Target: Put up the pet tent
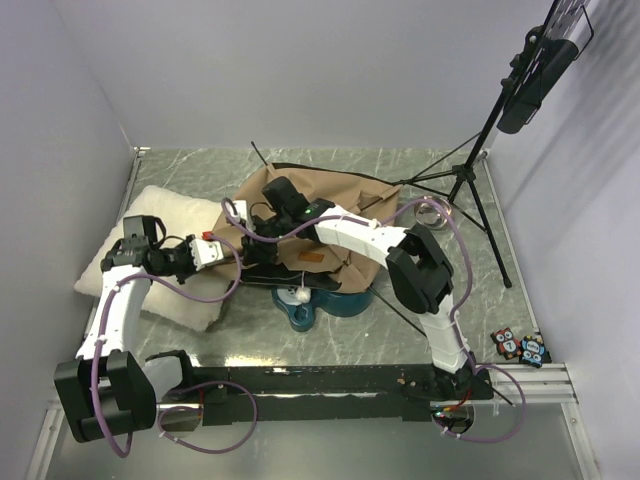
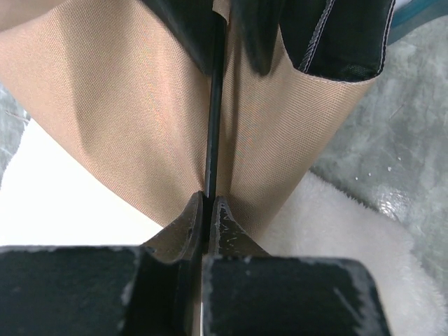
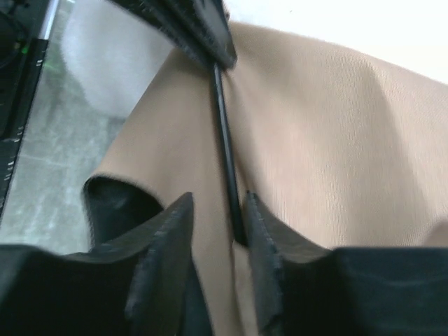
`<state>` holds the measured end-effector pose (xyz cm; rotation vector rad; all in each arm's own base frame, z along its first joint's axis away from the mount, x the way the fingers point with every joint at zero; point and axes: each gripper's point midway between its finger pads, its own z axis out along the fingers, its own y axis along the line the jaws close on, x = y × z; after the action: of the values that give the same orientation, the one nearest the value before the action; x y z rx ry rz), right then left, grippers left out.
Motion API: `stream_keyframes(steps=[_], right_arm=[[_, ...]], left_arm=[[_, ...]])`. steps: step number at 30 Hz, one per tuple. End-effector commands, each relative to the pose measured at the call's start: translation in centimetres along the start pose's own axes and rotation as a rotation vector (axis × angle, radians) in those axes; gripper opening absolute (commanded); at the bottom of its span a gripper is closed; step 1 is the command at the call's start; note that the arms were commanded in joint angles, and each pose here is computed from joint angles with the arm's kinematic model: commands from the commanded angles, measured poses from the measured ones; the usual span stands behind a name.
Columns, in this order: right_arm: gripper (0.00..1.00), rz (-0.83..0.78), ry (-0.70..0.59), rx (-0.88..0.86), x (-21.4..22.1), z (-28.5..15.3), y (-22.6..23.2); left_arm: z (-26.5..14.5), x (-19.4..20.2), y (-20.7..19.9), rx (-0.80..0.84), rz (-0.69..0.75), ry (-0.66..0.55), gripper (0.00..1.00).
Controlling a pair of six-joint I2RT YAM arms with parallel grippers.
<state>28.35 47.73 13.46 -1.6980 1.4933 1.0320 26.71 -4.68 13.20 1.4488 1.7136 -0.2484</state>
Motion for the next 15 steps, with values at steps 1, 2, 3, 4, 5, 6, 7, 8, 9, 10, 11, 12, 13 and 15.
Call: stream_keyframes(steps=[1, 2, 3, 4, 5, 6, 7, 8, 9, 10, 11, 12, 13, 15], right_arm=[[0.48, 0.074, 0.012, 0.080, -0.4, -6.0, -1.0], [0.52, 0.070, 0.003, 0.089, -0.9, -6.6, -1.0], [0.56, 0.066, -0.008, 0.091, -1.3, -7.2, -1.0], [0.64, 0.065, -0.016, 0.099, -1.5, -8.0, -1.2], [0.69, 0.071, -0.017, 0.112, -1.4, -8.8, -1.6], [0.73, 0.072, -0.015, 0.117, -1.3, -9.4, -1.6], [0.74, 0.074, -0.005, 0.127, -0.8, -10.1, -1.9], [0.74, 0.067, 0.020, 0.139, 0.0, -10.8, -2.1], [0.74, 0.066, 0.038, 0.138, 0.8, -11.3, -2.2], [0.72, 0.074, 0.052, 0.140, 1.7, -11.9, -2.4], [0.69, 0.067, 0.069, 0.139, 2.6, -12.3, -2.6], [0.65, 0.059, 0.089, 0.136, 3.4, -12.6, -2.7], [0.62, 0.045, 0.110, 0.143, 4.1, -12.8, -3.0], [0.57, 0.012, 0.128, 0.144, 5.0, -12.8, -3.2]], left_arm=[[-1.9, 1.8, 1.4, -0.057, 0.016, 0.113, 0.01], [-1.9, 1.8, 1.4, -0.055, 0.018, 0.116, 0.01], [-1.9, 1.9, 1.4, -0.054, 0.023, 0.120, 0.01], [-1.9, 1.9, 1.5, -0.058, 0.028, 0.121, 0.01], [-1.9, 1.9, 1.5, -0.056, 0.025, 0.119, 0.01], [-2.0, 1.8, 1.6, -0.058, 0.029, 0.119, 0.01], [-2.0, 1.8, 1.7, -0.058, 0.027, 0.119, 0.01], [-2.1, 1.7, 1.7, -0.060, 0.027, 0.119, 0.01], [-2.1, 1.7, 1.7, -0.058, 0.027, 0.119, 0.01], [-2.1, 1.7, 1.7, -0.057, 0.032, 0.121, 0.01], [-2.1, 1.7, 1.6, -0.057, 0.032, 0.119, 0.01], [-2.1, 1.7, 1.5, -0.056, 0.033, 0.117, 0.01], [-2.1, 1.6, 1.5, -0.053, 0.036, 0.114, 0.01], [-2.1, 1.5, 1.5, -0.054, 0.035, 0.110, 0.01]])
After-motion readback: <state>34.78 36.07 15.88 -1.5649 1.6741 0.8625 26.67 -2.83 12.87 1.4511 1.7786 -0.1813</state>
